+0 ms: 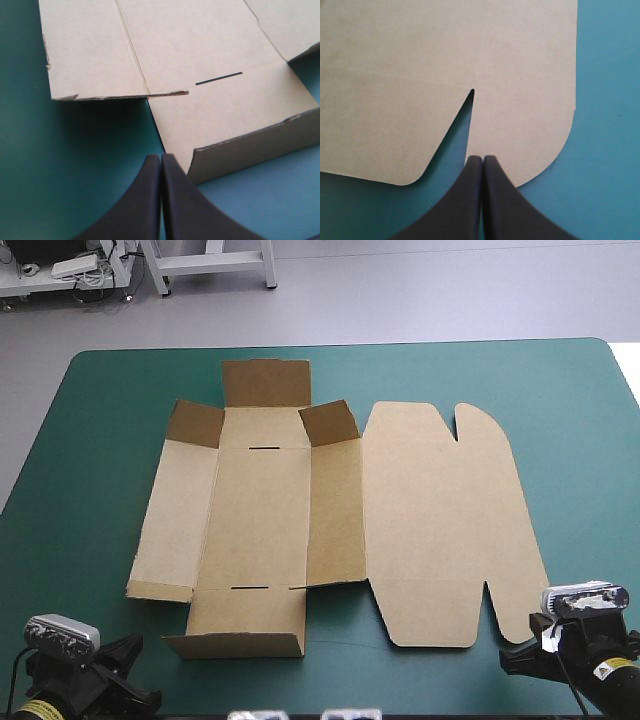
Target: Fold the box
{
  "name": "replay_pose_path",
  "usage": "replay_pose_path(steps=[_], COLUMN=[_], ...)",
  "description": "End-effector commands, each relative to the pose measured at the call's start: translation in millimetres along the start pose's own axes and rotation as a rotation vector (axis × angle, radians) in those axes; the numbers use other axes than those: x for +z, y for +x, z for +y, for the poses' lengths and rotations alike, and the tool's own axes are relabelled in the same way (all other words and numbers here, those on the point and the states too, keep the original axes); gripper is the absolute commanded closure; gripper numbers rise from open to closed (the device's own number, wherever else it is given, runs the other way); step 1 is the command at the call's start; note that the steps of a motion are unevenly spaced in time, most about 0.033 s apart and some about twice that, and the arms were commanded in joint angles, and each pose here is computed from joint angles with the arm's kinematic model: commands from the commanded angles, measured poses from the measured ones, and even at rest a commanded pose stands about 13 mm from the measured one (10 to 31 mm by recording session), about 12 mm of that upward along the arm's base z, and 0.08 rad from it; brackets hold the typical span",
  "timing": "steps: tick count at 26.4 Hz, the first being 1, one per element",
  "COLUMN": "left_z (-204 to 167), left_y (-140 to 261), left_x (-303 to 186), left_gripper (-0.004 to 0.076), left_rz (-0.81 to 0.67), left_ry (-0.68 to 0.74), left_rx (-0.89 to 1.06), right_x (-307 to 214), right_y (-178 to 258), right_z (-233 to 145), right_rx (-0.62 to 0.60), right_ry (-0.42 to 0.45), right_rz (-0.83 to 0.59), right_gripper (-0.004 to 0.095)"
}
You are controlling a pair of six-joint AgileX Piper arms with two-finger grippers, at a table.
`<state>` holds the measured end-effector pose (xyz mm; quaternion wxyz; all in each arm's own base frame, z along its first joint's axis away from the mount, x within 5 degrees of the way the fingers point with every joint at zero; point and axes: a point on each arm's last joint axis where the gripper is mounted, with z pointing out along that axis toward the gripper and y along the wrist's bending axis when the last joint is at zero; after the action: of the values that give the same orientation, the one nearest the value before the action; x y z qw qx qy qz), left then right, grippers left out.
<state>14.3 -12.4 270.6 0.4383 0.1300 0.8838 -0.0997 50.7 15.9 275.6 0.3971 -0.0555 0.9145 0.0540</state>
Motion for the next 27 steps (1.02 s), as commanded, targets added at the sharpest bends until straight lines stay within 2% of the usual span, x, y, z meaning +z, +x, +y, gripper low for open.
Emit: replay_pose_path(steps=[1, 8, 11, 20, 27], left_z=[-1.3, -0.9, -0.9, -1.7, 7.3], left_y=[-11.9, -12.6, -19.1, -97.4, -159.3], left_x=[-3.9, -2.7, -1.8, -1.0, 40.4], left_gripper=[0.0732, 0.0733, 0.0732, 0.0732, 0.0732], left_rz=[-0.077, -0.068, -0.034, 0.029, 0.091], left_ry=[0.012, 0.009, 0.010, 0.006, -0.058], left_rx=[-0.006, -0.005, -0.065, -0.070, 0.007], right_x=[-4.6, -4.6, -4.6, -4.6, -4.6], right_y=[-9.7, -9.7, -9.7, -9.7, -9.7], right_z=[0.0, 0.0, 0.0, 0.0, 0.0], right_rx=[-0.003, -0.003, -0.003, -0.001, -0.001], right_ry=[0.006, 0.006, 0.006, 0.006, 0.006], right_rz=[-0.063, -0.063, -0.063, -0.063, -0.063], right_gripper=[0.0926, 0.0926, 0.0926, 0.0926, 0.0926])
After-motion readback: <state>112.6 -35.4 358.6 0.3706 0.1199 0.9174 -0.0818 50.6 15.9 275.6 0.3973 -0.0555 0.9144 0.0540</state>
